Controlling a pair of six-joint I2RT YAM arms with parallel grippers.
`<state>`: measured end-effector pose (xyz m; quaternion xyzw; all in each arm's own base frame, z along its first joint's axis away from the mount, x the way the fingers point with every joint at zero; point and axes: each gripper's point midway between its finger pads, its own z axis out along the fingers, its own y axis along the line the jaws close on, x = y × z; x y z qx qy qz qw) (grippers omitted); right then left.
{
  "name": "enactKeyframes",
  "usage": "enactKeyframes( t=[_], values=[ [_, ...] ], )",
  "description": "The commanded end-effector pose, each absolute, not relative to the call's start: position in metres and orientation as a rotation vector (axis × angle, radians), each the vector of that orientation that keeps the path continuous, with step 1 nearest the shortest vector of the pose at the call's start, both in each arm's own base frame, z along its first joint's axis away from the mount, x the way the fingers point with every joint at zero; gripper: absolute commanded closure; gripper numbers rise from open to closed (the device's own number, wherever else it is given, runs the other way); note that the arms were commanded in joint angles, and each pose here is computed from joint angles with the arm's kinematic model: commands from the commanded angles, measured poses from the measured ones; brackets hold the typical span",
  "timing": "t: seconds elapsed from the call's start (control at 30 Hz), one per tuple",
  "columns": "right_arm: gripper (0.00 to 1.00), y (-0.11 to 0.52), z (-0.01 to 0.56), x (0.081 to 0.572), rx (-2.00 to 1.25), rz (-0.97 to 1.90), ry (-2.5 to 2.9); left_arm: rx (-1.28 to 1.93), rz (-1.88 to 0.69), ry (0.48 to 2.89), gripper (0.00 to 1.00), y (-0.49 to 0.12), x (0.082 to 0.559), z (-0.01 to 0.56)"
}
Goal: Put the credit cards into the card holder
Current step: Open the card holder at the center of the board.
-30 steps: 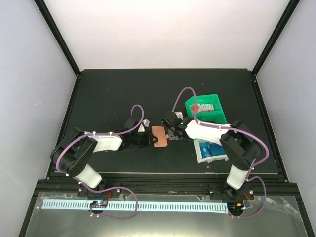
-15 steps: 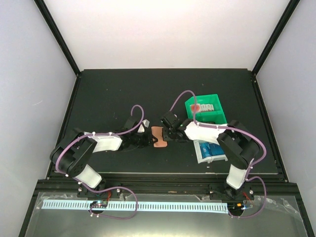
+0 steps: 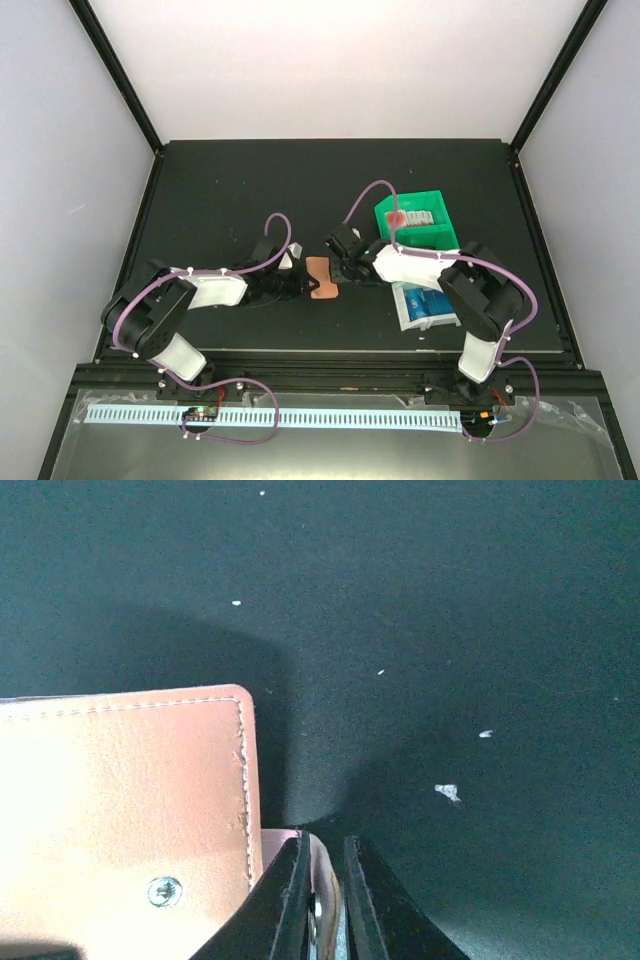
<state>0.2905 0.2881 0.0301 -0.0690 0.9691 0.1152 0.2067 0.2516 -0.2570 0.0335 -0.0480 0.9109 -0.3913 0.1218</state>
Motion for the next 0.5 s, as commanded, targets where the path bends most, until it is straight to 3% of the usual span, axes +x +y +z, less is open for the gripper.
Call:
enactKeyframes(
  t=[0.0, 0.23, 0.3, 0.37, 0.47],
  values=[
    [0.87, 0.289, 0.025, 0.296, -0.195, 0.309, 2.707, -0.128, -1.118, 2.652, 0.87, -0.256, 0.253, 0.031],
    [0.86, 0.295, 0.019, 0.289, -0.224, 0.352, 2.741, -0.133, -1.11, 2.664, 0.85, -0.255, 0.252, 0.026],
    [0.91, 0.295, 0.021, 0.289, -0.228, 0.36, 2.735, -0.133, -1.104, 2.668, 0.83, -0.255, 0.252, 0.026],
    [0.98, 0.295, 0.025, 0.29, -0.233, 0.366, 2.724, -0.14, -1.083, 2.673, 0.8, -0.252, 0.252, 0.025],
    [0.99, 0.293, 0.038, 0.292, -0.234, 0.366, 2.695, -0.179, -1.003, 2.679, 0.67, -0.242, 0.253, 0.025]
  ],
)
